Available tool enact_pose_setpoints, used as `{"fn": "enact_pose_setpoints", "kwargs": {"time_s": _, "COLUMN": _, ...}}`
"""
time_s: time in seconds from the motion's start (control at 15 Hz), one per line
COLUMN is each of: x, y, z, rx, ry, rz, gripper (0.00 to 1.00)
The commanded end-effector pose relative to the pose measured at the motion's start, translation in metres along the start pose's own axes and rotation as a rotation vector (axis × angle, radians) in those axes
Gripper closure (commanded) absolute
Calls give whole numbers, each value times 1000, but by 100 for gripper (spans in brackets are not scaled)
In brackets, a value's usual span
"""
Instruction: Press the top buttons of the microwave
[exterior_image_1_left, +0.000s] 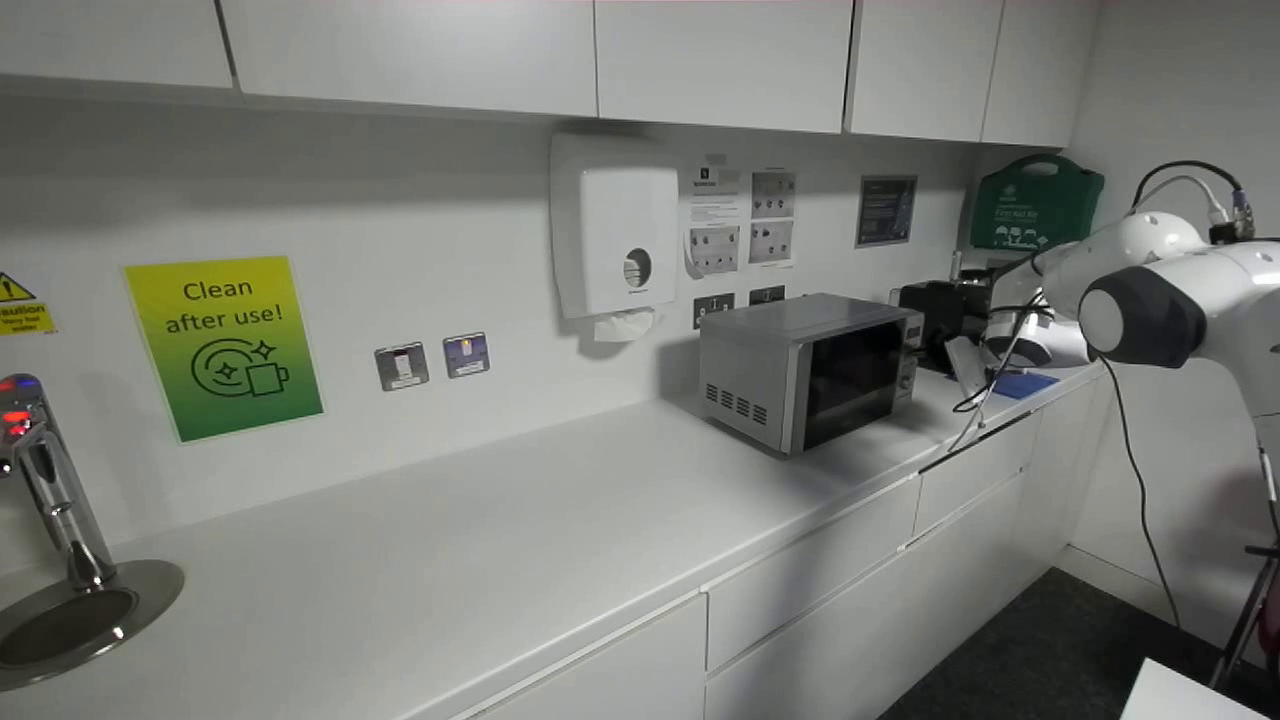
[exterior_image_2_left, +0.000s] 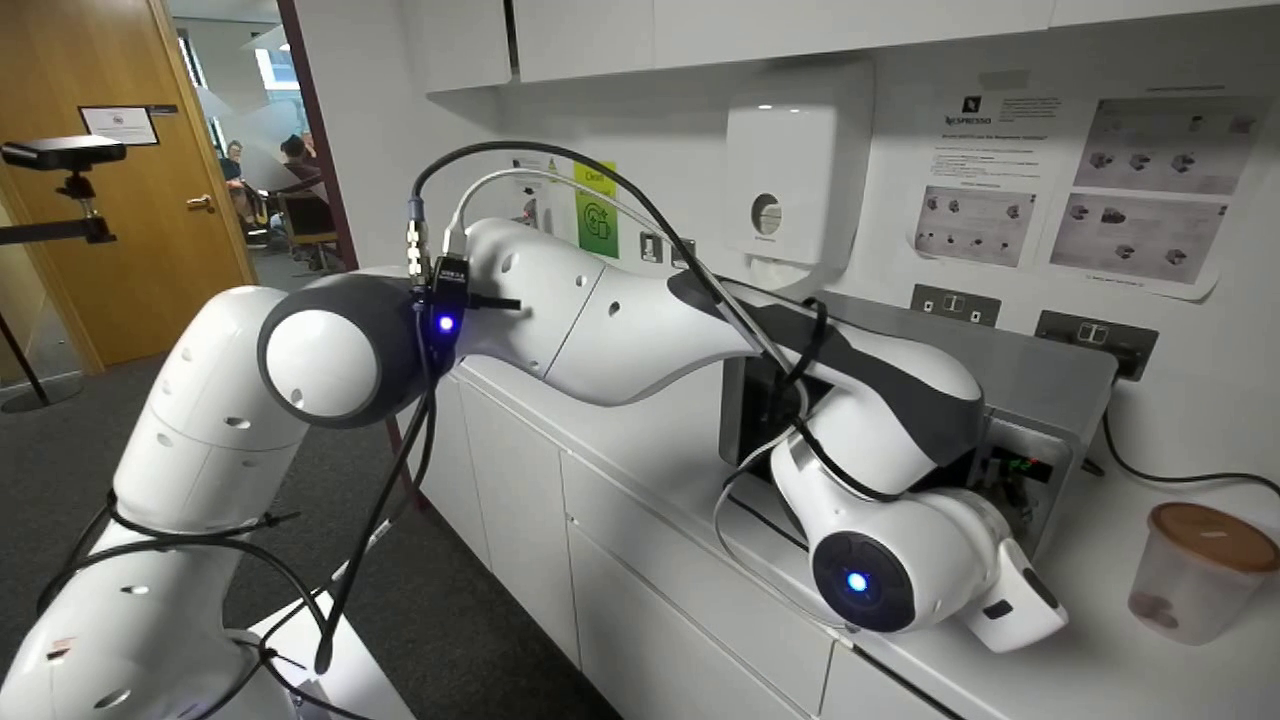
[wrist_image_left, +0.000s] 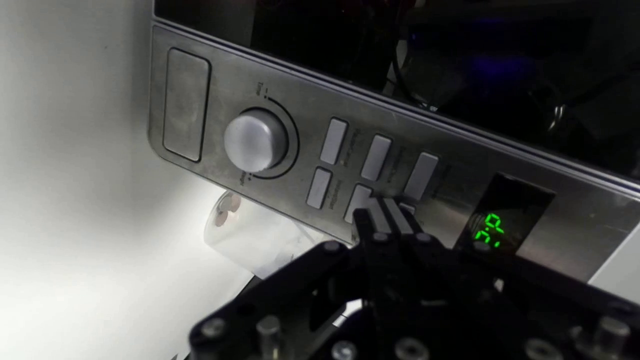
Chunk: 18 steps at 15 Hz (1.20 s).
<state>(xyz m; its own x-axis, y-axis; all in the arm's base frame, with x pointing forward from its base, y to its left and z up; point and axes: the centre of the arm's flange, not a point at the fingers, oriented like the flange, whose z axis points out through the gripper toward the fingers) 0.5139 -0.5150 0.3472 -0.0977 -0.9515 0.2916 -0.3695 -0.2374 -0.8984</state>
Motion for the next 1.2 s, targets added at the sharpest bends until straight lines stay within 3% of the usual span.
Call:
{"fn": "enact_pose_setpoints", "kwargs": {"time_s": 0.0, "x": -4, "y": -14, "z": -20, "rx": 71, "ry": 2, "rz": 0, "gripper": 100}}
{"fn": "enact_pose_setpoints", "kwargs": {"time_s": 0.6, "x": 2, "y": -30, "z": -29, "rx": 130, "ry": 37, "rz": -80, "gripper": 100}}
{"fn": "enact_pose_setpoints", "kwargs": {"time_s": 0.8, "x": 4, "y": -27, "z": -28, "rx": 65, "ry": 22, "rz": -61, "gripper": 100}}
{"fn": "enact_pose_setpoints", "kwargs": {"time_s": 1.13, "x": 1, "y": -16, "z": -25, "rx": 28, "ry": 25, "rz": -66, "gripper": 100}}
